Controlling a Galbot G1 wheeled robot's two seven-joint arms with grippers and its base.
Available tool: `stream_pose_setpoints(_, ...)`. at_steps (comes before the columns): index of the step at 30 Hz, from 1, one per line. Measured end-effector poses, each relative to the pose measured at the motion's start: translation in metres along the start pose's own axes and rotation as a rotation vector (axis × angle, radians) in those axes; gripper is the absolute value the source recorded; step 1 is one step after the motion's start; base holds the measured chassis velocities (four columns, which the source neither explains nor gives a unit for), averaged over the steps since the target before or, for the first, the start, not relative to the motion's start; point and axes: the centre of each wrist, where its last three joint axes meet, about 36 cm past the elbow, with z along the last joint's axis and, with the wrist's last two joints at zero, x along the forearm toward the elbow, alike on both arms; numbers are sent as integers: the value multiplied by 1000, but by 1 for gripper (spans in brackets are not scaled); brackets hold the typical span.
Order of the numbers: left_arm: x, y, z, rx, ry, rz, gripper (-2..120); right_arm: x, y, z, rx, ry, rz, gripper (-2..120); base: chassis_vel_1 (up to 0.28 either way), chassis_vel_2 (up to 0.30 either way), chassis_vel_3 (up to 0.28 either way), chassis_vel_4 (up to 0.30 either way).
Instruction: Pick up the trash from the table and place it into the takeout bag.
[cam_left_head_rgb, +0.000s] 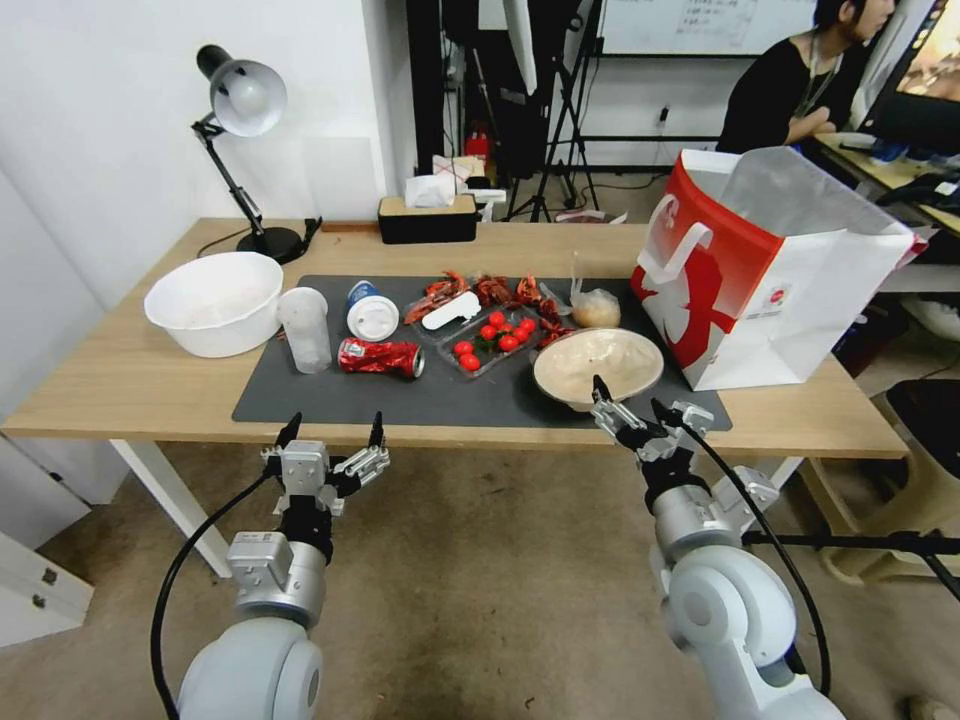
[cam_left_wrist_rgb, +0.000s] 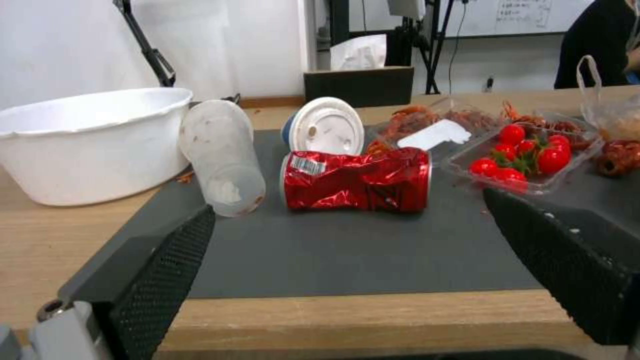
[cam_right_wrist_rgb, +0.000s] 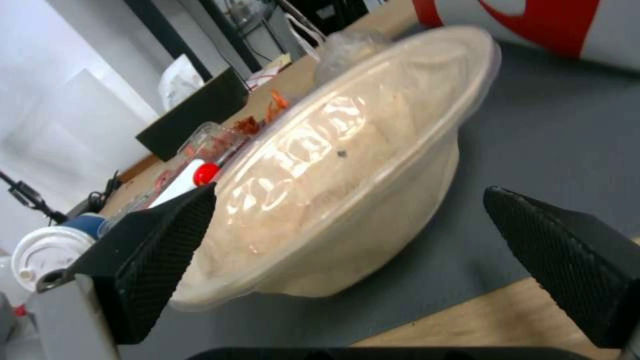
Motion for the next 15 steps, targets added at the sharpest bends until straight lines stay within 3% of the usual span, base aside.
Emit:
stream_pose_setpoints(5,-1,0,2,0,0,-1,100,-5,1,-1,-42,16,18,98,0,0,0,0)
stream_pose_setpoints(9,-1,0,3,0,-1,0,100,-8,1,0,-61,24,36,89,0,0,0,0)
stream_pose_setpoints(15,-2,0,6,0,-5,0,100,-12,1,-1,-82,39,59,63,0,0,0,0)
